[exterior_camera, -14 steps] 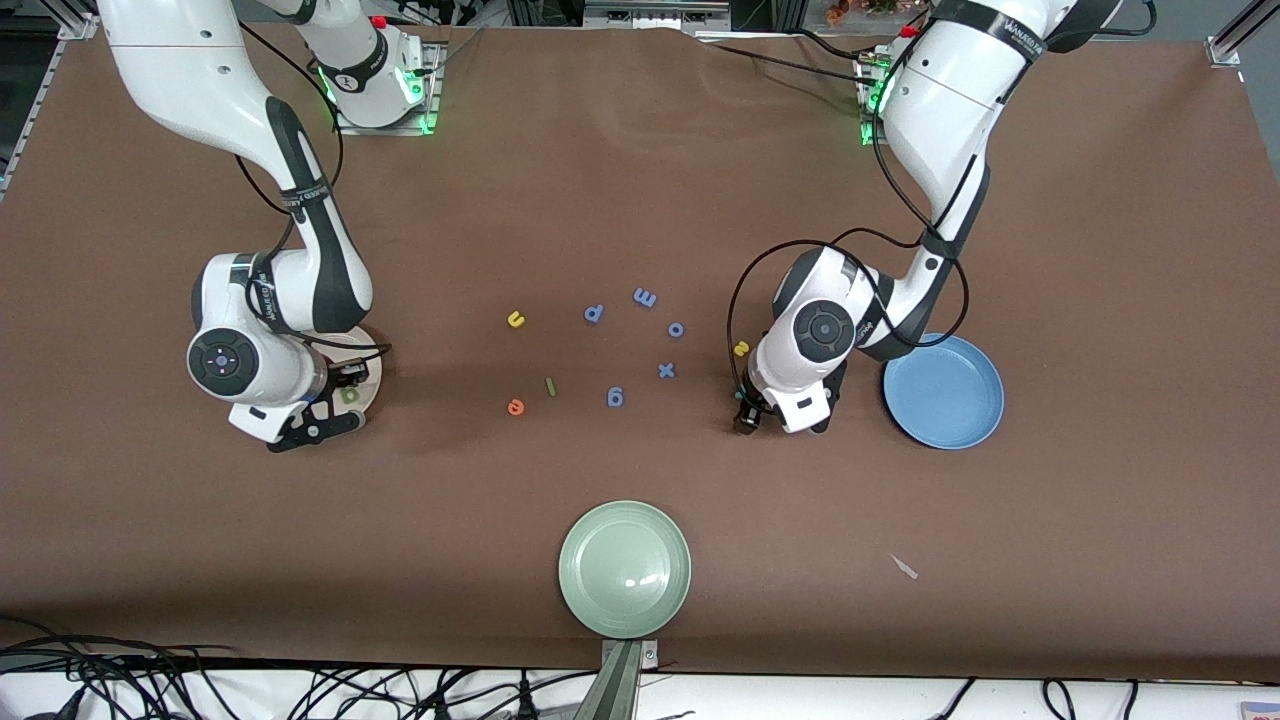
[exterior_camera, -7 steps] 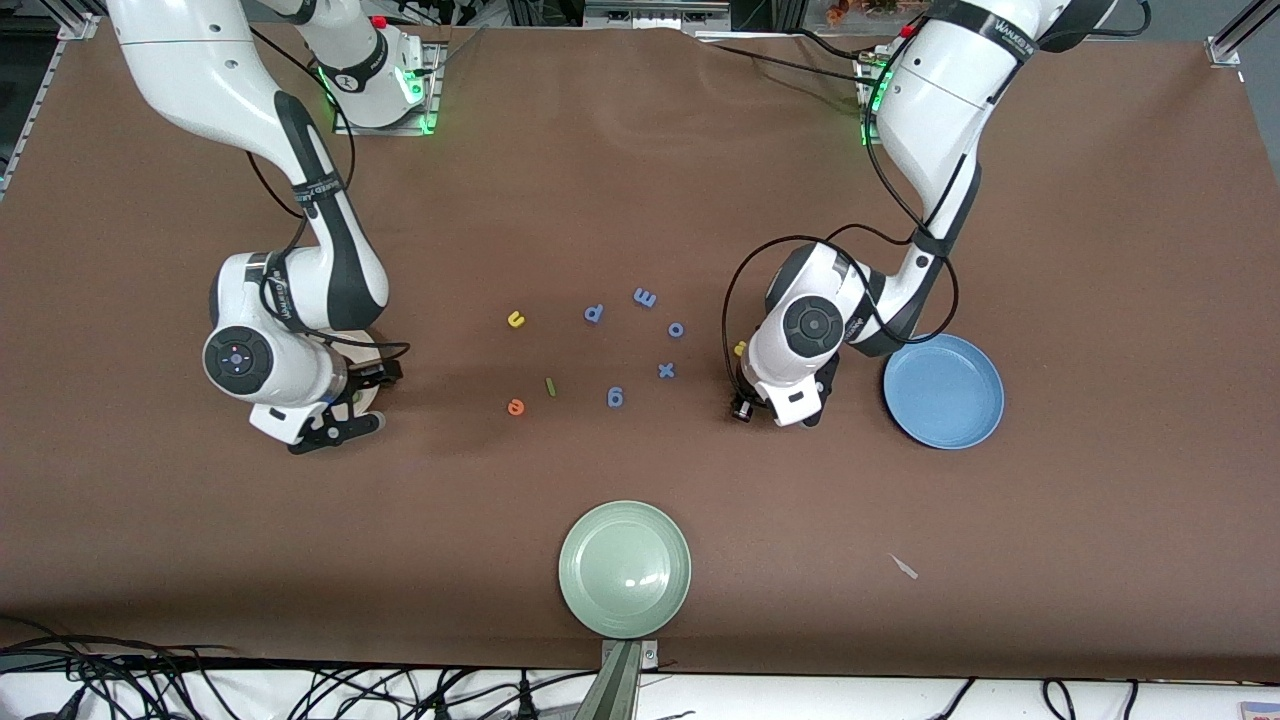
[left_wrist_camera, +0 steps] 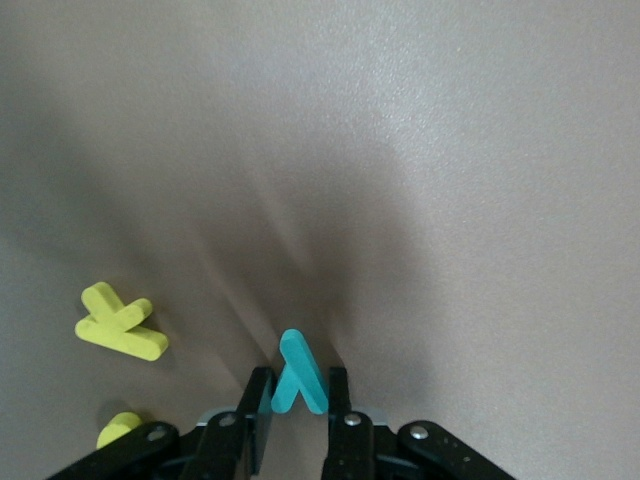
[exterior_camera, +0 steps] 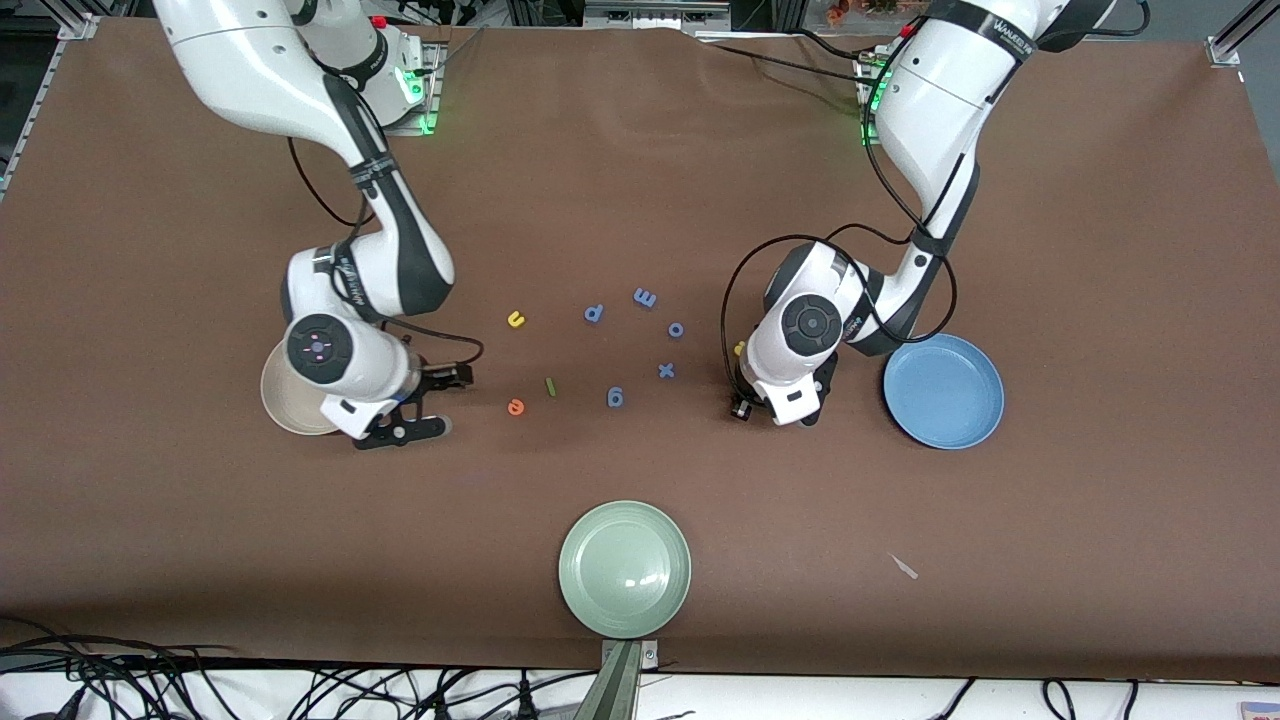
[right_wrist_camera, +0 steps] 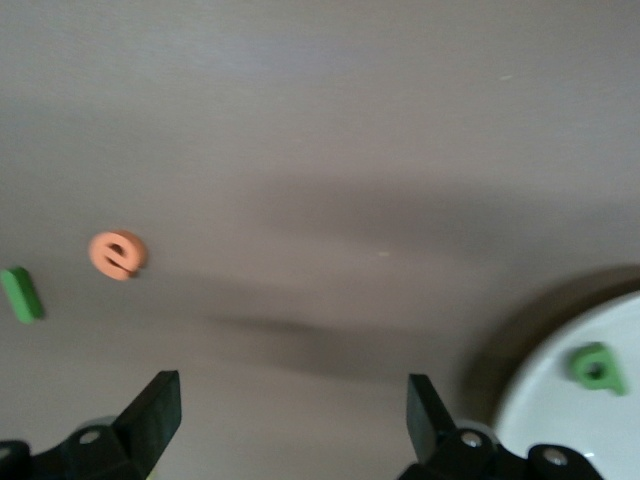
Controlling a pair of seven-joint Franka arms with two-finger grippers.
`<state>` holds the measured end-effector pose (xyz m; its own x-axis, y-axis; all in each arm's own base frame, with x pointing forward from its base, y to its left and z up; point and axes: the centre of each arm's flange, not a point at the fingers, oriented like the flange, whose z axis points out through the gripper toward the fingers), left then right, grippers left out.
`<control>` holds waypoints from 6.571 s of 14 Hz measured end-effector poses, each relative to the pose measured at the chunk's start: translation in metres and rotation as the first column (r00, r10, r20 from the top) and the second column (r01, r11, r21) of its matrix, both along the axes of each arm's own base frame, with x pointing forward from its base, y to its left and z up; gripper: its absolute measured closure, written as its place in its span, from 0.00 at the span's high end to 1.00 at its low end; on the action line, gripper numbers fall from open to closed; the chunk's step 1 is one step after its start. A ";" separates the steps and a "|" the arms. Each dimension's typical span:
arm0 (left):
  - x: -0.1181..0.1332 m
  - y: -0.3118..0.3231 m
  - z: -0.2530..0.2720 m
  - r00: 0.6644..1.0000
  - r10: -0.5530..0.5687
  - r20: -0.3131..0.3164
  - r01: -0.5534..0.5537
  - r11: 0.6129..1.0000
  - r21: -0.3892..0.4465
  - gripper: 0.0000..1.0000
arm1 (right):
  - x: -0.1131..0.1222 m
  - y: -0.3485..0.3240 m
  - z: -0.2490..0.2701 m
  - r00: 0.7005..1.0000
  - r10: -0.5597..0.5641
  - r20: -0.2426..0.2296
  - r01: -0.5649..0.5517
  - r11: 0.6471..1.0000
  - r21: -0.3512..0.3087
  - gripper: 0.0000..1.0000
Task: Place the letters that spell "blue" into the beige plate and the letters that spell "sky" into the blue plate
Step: 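Carry the teal y into the blue plate with the left gripper and release, then place the orange e in the white plate while the left gripper reaches yellow k, then grasp the yellow k with the left gripper while the right gripper reaches green l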
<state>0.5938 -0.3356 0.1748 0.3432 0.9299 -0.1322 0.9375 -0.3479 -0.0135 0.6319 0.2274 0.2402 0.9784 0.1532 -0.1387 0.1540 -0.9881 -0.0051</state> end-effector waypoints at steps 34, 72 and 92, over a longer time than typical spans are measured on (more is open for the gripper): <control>0.052 0.238 0.165 0.781 -0.611 -0.131 0.605 0.791 -0.085 1.00 | 0.007 0.091 -0.053 0.978 -0.196 0.071 0.195 0.981 0.012 0.28; 0.018 0.040 0.117 0.202 -0.978 0.045 0.970 0.193 -0.148 1.00 | -0.026 0.084 -0.017 0.996 0.077 0.054 -0.079 0.996 0.042 1.00; -0.043 0.039 -0.002 -0.140 -0.989 0.052 0.990 -0.140 -0.005 0.65 | -0.053 0.137 -0.062 0.992 0.089 0.089 -0.093 0.995 0.045 0.53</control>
<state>0.5511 -0.2962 0.1730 0.8712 -0.4765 -0.1187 -0.4757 -0.8789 0.0368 0.5790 0.3648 0.1784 0.9682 0.2464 -0.0440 0.2449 -0.9689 -0.0357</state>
